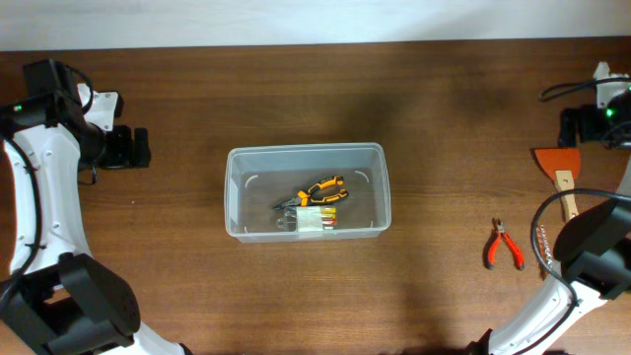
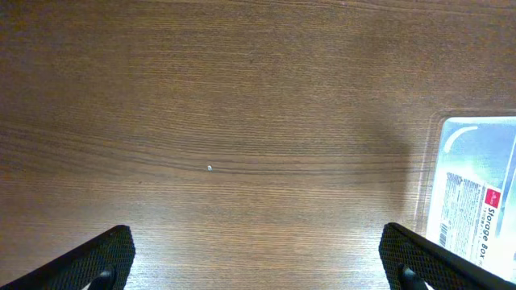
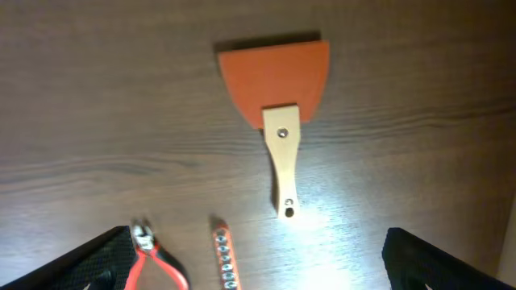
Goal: Pack container
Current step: 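Move the right gripper right over the orange scraper's wooden handle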
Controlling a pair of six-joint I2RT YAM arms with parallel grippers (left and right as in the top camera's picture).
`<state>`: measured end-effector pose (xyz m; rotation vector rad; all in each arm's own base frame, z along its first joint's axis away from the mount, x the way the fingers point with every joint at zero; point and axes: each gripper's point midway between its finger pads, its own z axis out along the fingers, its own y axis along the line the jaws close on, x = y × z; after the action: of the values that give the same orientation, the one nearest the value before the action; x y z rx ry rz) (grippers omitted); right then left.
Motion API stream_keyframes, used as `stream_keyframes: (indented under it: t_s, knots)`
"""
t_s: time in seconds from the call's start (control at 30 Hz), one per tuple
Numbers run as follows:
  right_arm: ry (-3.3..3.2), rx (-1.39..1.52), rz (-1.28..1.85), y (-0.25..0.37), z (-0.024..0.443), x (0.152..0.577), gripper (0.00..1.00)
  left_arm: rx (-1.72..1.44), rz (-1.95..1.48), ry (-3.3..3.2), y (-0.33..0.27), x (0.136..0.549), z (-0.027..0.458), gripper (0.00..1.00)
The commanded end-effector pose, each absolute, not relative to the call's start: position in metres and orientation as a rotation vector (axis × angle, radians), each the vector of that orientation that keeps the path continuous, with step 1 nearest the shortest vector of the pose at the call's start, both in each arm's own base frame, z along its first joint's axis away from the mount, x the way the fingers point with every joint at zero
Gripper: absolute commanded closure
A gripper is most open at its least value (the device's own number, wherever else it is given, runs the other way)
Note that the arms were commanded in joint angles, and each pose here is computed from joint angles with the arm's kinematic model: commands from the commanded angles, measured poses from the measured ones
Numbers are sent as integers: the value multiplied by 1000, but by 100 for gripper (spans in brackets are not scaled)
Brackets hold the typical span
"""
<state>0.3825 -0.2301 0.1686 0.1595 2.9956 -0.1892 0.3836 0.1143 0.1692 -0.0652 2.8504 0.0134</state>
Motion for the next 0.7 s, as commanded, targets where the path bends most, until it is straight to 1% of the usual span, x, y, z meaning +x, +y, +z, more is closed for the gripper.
stream_keyframes:
  t_s: [0.0,0.23,0.33,0.47,0.67]
  knots:
    - [3024,108,-147,-238,154,380,1,-90,-13,2859,115,383,164,1]
    - [3120,160,-72,-248,111,370,1,-90,-13,2859,115,383,164,1]
    - [3140,80,-62,-248,97,369,1,-90,-13,2860,115,383,164,1]
    - [3138,63,-89,-255,83,370,1,-90,-13,2860,115,383,164,1]
    - [3186,93,-136,-266,56,355,1,-90,-13,2860,115,383,164,1]
